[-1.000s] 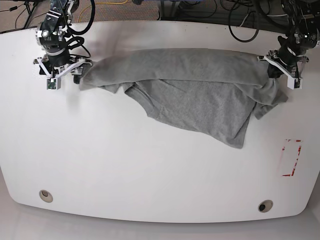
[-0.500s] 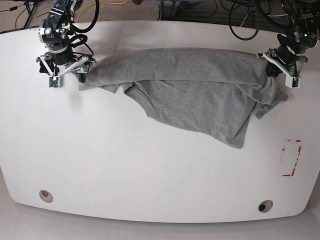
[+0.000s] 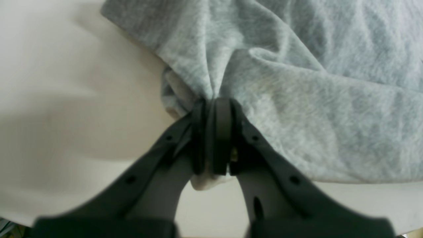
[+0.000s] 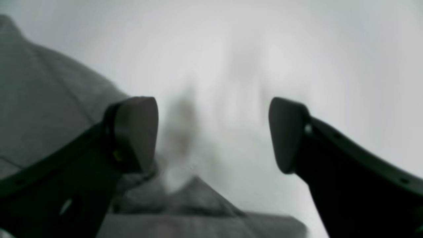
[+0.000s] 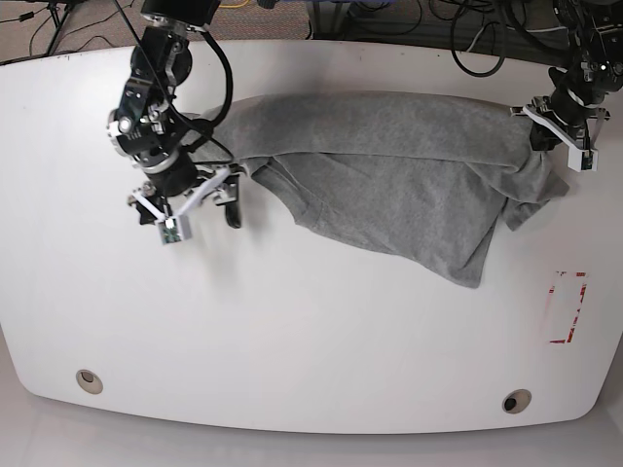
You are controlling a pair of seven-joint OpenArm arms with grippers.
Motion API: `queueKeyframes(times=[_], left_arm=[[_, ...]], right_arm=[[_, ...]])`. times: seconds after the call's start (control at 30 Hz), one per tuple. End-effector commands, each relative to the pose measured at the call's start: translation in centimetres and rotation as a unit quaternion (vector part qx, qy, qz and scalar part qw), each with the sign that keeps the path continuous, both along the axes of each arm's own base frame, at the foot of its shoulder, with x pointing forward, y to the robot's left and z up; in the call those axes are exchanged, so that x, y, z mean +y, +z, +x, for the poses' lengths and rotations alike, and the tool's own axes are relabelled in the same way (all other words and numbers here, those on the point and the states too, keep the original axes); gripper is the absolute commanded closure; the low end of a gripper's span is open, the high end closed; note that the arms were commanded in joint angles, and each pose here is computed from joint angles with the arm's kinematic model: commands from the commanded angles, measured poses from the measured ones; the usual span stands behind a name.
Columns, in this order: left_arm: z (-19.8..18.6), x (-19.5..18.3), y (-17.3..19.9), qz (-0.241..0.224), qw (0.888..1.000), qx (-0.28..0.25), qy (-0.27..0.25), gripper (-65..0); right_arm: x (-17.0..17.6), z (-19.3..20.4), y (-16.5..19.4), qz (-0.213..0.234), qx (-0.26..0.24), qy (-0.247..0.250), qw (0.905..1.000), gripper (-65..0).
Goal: Layout the t-shirt on the table in an organized manner, then fold the t-shirt properly
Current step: 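Drag the held shirt edge with the right gripper toward the shirt's middle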
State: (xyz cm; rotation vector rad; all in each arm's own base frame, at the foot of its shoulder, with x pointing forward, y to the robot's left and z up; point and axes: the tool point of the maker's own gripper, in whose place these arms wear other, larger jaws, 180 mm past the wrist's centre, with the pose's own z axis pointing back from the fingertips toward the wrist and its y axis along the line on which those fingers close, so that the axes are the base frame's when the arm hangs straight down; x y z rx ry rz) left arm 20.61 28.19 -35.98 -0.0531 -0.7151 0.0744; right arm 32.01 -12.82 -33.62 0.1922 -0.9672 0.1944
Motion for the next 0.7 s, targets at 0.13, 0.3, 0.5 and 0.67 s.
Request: queueKeyframes(times=[0.13, 0.3, 0.5, 0.67], left_arm=[[0.7, 0.2, 1.2, 0.006, 1.0, -0.021, -0.004, -0.6], [0.7, 0.2, 1.1, 0.006, 1.0, -0.021, -0.005, -0.6], [0.7, 0.2, 1.1, 0.006, 1.0, -0.021, -0.005, -0.6], [0.7, 0.2, 1.1, 0.006, 1.0, -0.021, -0.005, -0.6]], right_arm=[[5.7, 1.1, -1.8, 0.023, 0.023, 0.079, 0.9964, -50.3], [7.6, 1.8, -3.9, 0.031, 0.053, 0.106, 0.9925, -50.3], [8.3, 3.7, -4.7, 0.046, 0.056, 0.108, 0.9916, -50.3], [8.6, 5.2, -5.0, 0.054, 0.055, 0.107, 0.9912, -50.3]])
